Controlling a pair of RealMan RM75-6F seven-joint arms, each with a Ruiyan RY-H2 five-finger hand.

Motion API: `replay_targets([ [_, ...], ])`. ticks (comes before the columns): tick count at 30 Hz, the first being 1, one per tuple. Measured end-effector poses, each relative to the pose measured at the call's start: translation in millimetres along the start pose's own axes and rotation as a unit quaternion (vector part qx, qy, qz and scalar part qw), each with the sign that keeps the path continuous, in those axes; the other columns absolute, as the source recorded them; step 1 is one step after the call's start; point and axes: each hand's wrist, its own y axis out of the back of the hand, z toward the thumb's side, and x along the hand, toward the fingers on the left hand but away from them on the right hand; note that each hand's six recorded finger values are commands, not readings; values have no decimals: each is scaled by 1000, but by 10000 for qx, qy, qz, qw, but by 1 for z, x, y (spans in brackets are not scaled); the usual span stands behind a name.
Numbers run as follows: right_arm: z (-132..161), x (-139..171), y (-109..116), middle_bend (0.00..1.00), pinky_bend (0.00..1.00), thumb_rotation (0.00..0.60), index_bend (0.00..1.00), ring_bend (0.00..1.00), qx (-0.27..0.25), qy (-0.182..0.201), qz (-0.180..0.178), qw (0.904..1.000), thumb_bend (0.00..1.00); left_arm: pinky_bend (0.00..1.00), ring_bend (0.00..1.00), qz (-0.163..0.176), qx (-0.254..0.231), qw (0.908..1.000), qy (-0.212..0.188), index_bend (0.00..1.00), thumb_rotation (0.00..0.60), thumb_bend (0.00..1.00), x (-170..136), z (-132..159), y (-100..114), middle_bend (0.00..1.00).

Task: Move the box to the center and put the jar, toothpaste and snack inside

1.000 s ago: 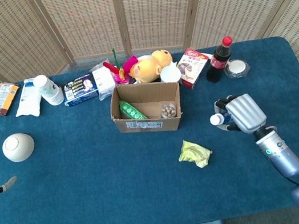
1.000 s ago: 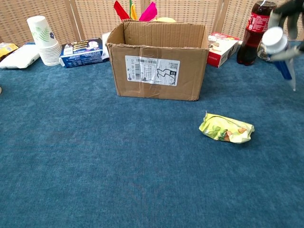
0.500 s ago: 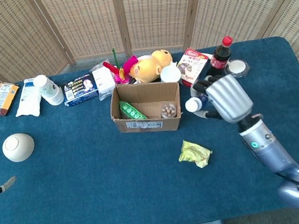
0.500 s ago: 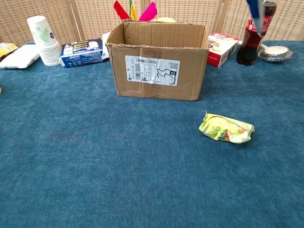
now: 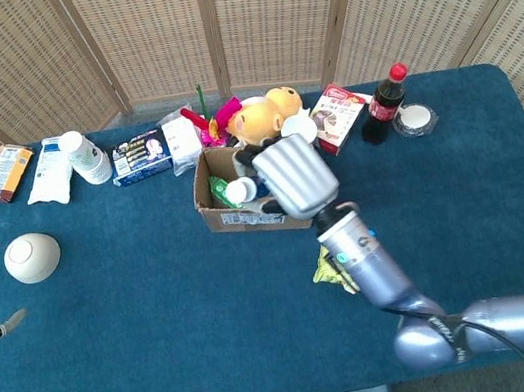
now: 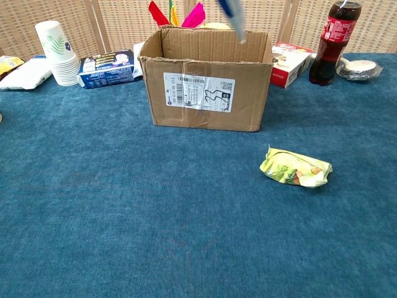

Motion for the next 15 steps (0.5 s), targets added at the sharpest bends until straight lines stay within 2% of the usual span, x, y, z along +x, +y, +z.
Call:
replay_targets([
  [4, -6, -6, -26, 570, 696, 600, 572, 545, 89, -232, 121, 9996, 421, 66, 0, -33, -3, 10000, 47, 0, 600, 243, 1, -2, -2, 0],
  [6, -13, -8, -35, 538, 691, 600, 531, 508, 147, -341, 148, 9992, 380, 66, 0, -20, -3, 10000, 68, 0, 600, 243, 2, -3, -1, 0],
  [7, -17, -9, -40, 482, 677, 600, 427, 455, 179, -404, 164, 9989, 307, 67, 0, -18, -6, 10000, 74, 0, 600, 243, 2, -3, -1, 0],
  [8, -20, -10, -42, 388, 651, 600, 270, 378, 182, -439, 181, 9987, 204, 67, 0, -18, -7, 10000, 78, 0, 600, 242, 2, -4, -1, 0],
  [10, -25, -10, -47, 208, 588, 600, 48, 235, 102, -489, 288, 9983, 55, 67, 0, -22, -3, 10000, 88, 0, 600, 242, 3, -4, -2, 0],
  [12, -30, -9, -49, 95, 538, 600, 0, 142, 33, -533, 418, 9977, 4, 67, 0, -33, 4, 10000, 90, 0, 600, 243, 3, -4, -2, 0],
  [15, -42, -8, -43, 35, 461, 600, 0, 74, -8, -637, 451, 9970, 0, 67, 0, -58, 31, 10000, 73, 0, 600, 242, 3, -2, -4, 0],
])
